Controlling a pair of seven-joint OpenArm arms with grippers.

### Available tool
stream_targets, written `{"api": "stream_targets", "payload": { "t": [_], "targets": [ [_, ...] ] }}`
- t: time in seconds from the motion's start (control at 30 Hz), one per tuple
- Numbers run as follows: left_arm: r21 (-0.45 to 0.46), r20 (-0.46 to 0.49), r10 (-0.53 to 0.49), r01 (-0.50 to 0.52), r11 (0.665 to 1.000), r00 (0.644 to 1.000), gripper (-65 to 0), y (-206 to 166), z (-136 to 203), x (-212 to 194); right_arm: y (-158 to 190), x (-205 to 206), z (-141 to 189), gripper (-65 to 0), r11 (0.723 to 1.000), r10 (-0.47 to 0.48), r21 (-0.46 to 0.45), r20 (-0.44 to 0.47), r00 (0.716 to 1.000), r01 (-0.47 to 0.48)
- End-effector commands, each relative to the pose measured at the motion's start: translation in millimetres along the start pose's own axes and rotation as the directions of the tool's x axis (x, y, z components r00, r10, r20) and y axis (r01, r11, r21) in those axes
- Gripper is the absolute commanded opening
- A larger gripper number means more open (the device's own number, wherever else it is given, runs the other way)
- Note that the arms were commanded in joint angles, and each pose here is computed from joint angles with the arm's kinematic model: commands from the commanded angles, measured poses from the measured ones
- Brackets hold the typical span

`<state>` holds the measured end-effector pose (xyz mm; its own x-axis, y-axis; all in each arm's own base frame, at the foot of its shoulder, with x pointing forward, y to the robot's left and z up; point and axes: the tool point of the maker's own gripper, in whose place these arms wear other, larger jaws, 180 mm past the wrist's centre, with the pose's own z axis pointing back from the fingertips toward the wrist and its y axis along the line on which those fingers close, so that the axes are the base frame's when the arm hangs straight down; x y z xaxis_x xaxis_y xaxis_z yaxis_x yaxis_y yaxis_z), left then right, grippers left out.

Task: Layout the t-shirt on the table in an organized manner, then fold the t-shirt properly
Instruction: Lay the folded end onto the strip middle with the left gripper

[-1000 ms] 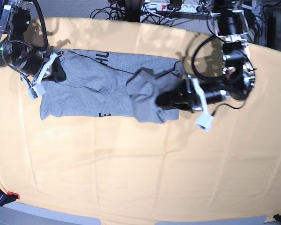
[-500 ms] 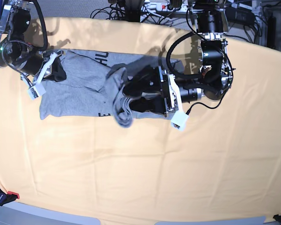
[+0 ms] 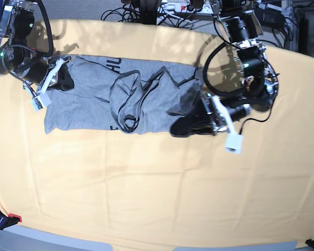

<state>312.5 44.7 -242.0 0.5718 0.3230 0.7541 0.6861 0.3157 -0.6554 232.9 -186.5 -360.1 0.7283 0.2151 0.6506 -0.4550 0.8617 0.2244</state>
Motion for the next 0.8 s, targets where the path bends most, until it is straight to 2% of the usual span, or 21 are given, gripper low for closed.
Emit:
{"api": "stream_targets", "payload": {
  "t": [0.0,0.13,0.23,0.33,0.43,0.67,0.77],
  "targets": [
    [-0.005,0.047,-0.046,0.046,0.999,0.998,-65.0,-3.0,6.9,20.8,-1.2,12.1,5.0,-65.0,1.000,0.020,-0.001,0.037,0.999,-0.020],
    [0.075,0.005,-0.052,0.052,0.996,0.999,-65.0,11.8,33.4,15.0,-1.2,11.9,5.0,-65.0,1.000,0.020,-0.001,0.036,0.999,-0.020],
    [0.134,-0.111,-0.048,0.063,0.989,0.993,-65.0,23.2,43.0,-5.9,-1.2,11.9,5.0,-65.0,1.000,0.020,-0.001,0.036,0.999,-0.020],
    [0.207,-0.240,-0.055,0.107,0.973,0.969,-65.0,38.9,50.4,-23.4,-1.2,11.9,5.0,-65.0,1.000,0.020,-0.001,0.036,0.999,-0.020],
    [0.253,-0.308,-0.047,0.129,0.959,0.950,-65.0,48.8,52.4,-34.3,-1.2,11.8,5.0,-65.0,1.000,0.020,-0.001,0.036,0.999,-0.020],
    [0.298,-0.413,-0.043,0.179,0.938,0.910,-65.0,60.6,39.2,-58.0,-1.2,12.5,5.0,-65.0,1.000,0.020,-0.001,0.040,0.999,-0.020],
    [0.290,-0.455,-0.055,0.206,0.934,0.889,-65.0,61.3,33.1,-68.0,-1.2,12.4,5.0,-65.0,1.000,0.020,-0.001,0.039,0.999,-0.020]
  ]
}}
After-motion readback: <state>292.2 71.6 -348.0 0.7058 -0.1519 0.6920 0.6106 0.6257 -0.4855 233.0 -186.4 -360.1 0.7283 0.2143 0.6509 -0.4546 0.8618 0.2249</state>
